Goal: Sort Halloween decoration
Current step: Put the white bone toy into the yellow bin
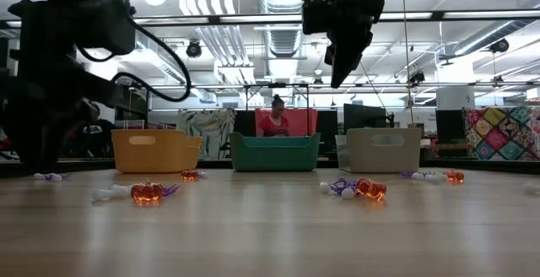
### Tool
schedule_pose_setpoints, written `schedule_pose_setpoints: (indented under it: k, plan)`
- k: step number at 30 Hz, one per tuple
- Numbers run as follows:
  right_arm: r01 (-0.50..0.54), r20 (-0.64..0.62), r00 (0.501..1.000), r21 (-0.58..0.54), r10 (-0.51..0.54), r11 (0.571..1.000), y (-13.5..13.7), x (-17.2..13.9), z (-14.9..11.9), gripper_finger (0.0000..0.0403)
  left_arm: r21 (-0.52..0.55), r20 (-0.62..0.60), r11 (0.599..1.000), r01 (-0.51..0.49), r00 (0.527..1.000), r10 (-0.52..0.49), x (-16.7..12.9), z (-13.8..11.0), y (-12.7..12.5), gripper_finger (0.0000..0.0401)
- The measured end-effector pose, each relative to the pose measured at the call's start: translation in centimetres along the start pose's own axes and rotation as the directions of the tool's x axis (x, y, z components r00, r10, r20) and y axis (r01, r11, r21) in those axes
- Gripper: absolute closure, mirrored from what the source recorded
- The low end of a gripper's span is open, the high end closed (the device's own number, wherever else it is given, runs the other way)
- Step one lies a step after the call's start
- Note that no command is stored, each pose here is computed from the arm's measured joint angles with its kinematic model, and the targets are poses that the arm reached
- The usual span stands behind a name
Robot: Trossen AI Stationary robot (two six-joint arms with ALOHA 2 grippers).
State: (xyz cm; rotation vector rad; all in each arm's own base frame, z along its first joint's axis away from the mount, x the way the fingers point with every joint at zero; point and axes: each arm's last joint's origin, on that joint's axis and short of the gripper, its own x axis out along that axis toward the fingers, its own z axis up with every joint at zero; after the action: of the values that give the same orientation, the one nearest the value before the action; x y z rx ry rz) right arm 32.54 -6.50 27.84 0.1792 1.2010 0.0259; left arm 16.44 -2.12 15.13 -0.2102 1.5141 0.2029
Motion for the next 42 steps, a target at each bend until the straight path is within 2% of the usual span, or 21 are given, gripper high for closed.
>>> schedule_pose_setpoints:
  k: [3,6,12,25,42]
  plan:
    - [0.000,0.003,1.000,-0.001,0.000,1.000,0.0,0.0,0.0,0.0335,-0.042,0.003,0.994,-0.102,0.995,0.103,0.5,0.2,0.2,0.0276]
    - [0.000,0.005,1.000,-0.002,0.000,1.000,0.0,0.0,0.0,0.0335,-0.045,-0.023,0.991,-0.125,0.992,0.124,1.0,0.3,0.2,0.0276]
    - [0.001,0.007,1.000,-0.004,0.000,1.000,0.0,0.0,0.1,0.0335,-0.040,-0.048,0.990,-0.134,0.990,0.132,1.5,0.5,0.1,0.0276]
    - [0.002,0.009,1.000,-0.032,-0.001,0.999,0.0,0.0,0.1,0.0335,-0.033,-0.017,0.992,-0.125,0.992,0.124,1.6,0.7,0.0,0.0278]
    - [0.001,0.004,1.000,-0.033,-0.001,0.999,0.0,0.1,0.0,0.0335,-0.070,0.021,0.992,-0.106,0.994,0.108,1.8,0.9,-0.1,0.0334]
